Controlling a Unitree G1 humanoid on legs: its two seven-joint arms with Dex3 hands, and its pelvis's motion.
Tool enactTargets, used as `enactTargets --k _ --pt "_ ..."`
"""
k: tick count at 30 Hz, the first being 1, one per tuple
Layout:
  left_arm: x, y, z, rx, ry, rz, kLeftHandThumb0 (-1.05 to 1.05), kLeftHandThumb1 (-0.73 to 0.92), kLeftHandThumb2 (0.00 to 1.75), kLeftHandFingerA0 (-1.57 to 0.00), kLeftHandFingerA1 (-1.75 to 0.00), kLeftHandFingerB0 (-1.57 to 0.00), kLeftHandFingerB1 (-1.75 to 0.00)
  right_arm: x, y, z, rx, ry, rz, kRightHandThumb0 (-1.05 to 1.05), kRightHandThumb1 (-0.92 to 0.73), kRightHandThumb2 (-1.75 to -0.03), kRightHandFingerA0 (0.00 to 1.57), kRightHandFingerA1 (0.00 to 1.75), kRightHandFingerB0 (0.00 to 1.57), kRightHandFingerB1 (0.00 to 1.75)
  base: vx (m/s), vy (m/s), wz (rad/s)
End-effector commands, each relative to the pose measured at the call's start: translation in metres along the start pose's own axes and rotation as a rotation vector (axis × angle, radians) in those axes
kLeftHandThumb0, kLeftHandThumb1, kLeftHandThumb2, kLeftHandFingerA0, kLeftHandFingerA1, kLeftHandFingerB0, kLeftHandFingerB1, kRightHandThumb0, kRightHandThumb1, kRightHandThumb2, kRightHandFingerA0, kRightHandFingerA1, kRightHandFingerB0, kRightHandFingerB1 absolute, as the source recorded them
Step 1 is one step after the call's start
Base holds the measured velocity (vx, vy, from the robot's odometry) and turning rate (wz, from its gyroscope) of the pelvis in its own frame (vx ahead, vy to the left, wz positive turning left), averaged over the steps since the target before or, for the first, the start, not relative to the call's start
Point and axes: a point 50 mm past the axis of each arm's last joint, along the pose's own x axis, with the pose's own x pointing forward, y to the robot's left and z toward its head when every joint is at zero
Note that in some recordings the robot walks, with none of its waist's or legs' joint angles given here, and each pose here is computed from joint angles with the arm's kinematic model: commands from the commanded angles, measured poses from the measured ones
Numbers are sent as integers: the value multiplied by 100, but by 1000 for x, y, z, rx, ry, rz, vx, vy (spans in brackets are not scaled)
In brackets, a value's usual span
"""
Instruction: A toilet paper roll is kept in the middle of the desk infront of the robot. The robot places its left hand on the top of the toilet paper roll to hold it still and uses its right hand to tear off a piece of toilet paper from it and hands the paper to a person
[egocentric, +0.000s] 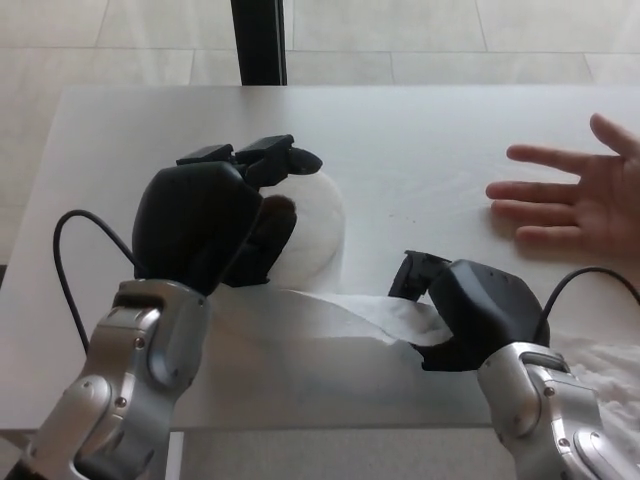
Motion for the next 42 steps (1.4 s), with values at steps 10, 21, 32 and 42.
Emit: enactTargets --k 10,21,32,42 --pt "-31 -27 -14 109 -3 -88 -25 60 85 -61 -70 -53 -55 -9 -65 32 1340 -93 -659 -21 -32 -153 108 175 94 154 0 0 0" --pt "-44 -38 -16 214 -75 -129 -30 61 83 -65 -75 -55 -59 -7 -113 32 1554 -129 -733 -10 -38 -153 104 175 88 154 0 0 0" --pt "-57 -44 -25 303 -113 -165 -29 58 84 -64 -75 -55 -58 -5 -167 25 1813 -174 -899 -11 -52 -135 101 175 77 164 0 0 0" --pt "-67 -51 -24 299 -128 -153 -30 60 85 -63 -79 -54 -60 3 -214 34 1730 -340 -915 -9 -42 -144 103 175 78 168 0 0 0"
